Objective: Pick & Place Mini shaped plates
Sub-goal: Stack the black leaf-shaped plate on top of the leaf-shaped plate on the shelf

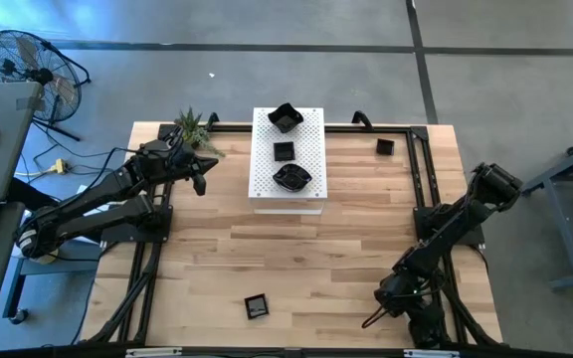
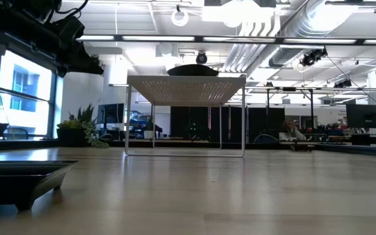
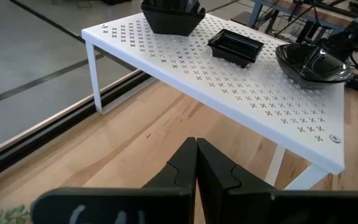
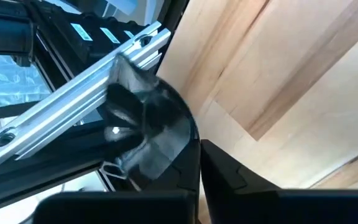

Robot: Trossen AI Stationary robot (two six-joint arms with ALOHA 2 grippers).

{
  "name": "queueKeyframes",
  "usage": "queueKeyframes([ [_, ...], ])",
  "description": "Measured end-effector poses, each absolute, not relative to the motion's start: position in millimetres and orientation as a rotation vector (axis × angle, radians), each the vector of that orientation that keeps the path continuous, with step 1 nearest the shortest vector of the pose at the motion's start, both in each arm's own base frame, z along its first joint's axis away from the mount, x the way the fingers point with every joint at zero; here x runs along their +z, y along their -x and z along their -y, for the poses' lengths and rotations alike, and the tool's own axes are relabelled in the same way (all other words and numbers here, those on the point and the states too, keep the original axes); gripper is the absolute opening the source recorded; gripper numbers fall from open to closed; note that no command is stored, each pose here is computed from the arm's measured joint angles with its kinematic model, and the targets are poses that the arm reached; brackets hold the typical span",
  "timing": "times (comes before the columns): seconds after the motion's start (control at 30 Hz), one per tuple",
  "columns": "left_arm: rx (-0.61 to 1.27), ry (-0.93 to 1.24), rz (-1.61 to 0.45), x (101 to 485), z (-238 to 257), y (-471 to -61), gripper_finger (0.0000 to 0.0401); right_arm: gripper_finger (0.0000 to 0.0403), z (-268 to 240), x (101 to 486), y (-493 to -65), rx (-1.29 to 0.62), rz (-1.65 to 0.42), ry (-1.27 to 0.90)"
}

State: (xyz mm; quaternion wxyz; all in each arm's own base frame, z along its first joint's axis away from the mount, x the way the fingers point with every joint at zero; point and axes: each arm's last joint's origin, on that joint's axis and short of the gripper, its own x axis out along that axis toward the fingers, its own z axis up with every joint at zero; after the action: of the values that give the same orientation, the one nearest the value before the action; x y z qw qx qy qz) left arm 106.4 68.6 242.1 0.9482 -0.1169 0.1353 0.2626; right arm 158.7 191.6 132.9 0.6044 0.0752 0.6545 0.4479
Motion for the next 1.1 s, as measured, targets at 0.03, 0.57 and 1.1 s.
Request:
queueKeyframes([
  [0.03, 0.534, 0.238, -0.275, 242, -69, -106, 0.0001, 0.0005, -192, 133, -159, 1.036, -1.515, -0.174],
  [0.57, 0.538, 0.261, -0.269, 242, -69, -106, 0.0001, 0.0002, -182, 156, -162, 0.979, -1.472, -0.290],
  [1.1, 0.497, 0.331, -0.280, 239, -71, -112, 0.0001, 0.0004, -69, 227, -205, 0.443, -0.999, -0.705],
])
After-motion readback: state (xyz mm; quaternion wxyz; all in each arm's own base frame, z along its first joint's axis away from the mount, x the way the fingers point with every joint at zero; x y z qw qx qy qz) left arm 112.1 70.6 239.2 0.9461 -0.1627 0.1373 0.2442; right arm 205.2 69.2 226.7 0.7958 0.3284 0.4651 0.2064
